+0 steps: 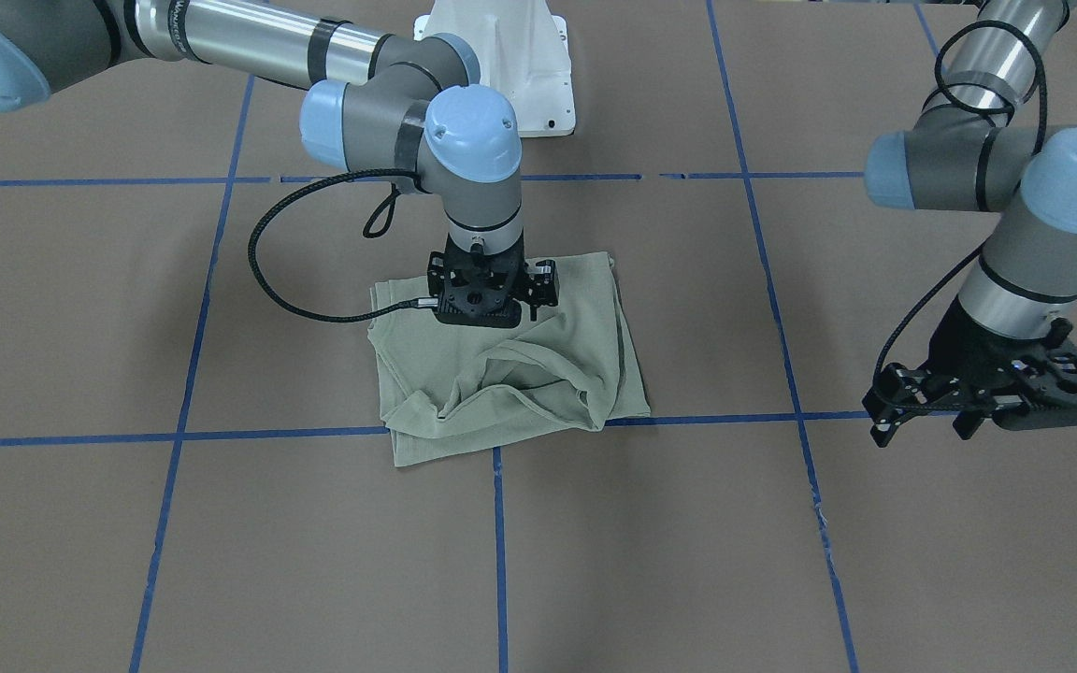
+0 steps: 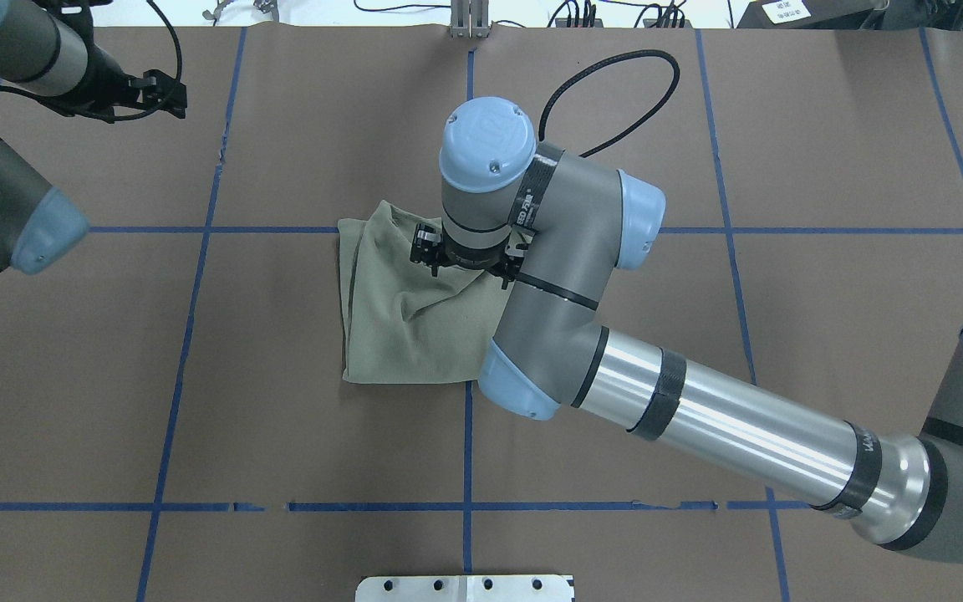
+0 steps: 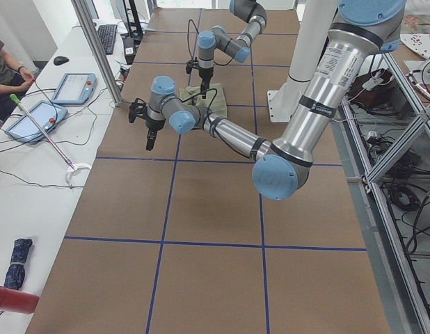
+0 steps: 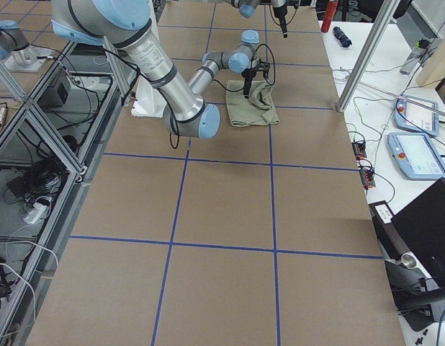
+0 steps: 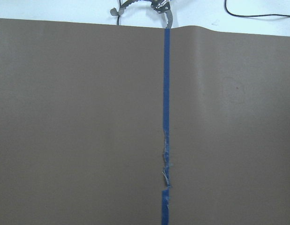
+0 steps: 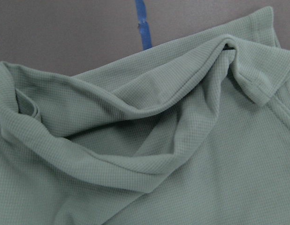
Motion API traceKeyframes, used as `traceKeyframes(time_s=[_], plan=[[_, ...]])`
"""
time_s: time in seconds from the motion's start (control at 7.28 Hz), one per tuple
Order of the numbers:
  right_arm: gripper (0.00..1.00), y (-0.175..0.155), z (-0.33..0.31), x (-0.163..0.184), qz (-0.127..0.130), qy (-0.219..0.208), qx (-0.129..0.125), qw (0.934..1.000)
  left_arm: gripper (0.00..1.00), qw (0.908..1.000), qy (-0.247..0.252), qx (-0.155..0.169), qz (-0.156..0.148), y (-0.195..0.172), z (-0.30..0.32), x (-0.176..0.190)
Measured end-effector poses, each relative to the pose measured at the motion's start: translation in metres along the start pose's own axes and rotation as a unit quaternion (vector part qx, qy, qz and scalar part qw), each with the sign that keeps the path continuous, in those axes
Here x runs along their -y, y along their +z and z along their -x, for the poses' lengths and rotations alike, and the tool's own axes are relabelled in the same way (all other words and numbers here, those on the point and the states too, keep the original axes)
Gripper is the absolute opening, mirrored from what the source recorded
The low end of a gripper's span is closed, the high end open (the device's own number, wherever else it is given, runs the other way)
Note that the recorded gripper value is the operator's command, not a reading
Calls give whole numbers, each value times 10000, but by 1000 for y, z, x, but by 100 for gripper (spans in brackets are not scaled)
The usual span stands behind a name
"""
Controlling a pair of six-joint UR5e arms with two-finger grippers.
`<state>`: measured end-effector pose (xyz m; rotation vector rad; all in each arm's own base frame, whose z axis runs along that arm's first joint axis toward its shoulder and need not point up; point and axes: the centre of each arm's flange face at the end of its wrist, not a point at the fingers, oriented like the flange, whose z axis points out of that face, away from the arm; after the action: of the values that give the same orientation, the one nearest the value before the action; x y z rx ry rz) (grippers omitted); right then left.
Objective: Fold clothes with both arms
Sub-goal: 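Press the folded shirt's top down with the right gripper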
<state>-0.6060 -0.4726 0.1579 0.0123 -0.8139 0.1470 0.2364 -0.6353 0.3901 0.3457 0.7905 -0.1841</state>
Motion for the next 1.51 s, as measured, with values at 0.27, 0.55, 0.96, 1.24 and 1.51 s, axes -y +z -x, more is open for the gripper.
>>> traceKeyframes(time_s=[0.27,0.55,0.96,1.24,1.51], plan=[[100,14,9,-8,-76,-277,-108,9995,100,10000,48,13,3,-3,12,4],[100,35,19,2,-134,-453,-145,9988,100,10000,30,29,-19,-6,17,7],[99,46,43,52,-343,-438,-90,9984,100,10000,3,37,-39,-8,20,10],[99,50,50,88,-499,-402,-25,9979,100,10000,-4,-3,-27,-12,19,12],[99,52,50,113,-631,-363,29,9973,100,9999,-40,-126,36,-20,20,14]])
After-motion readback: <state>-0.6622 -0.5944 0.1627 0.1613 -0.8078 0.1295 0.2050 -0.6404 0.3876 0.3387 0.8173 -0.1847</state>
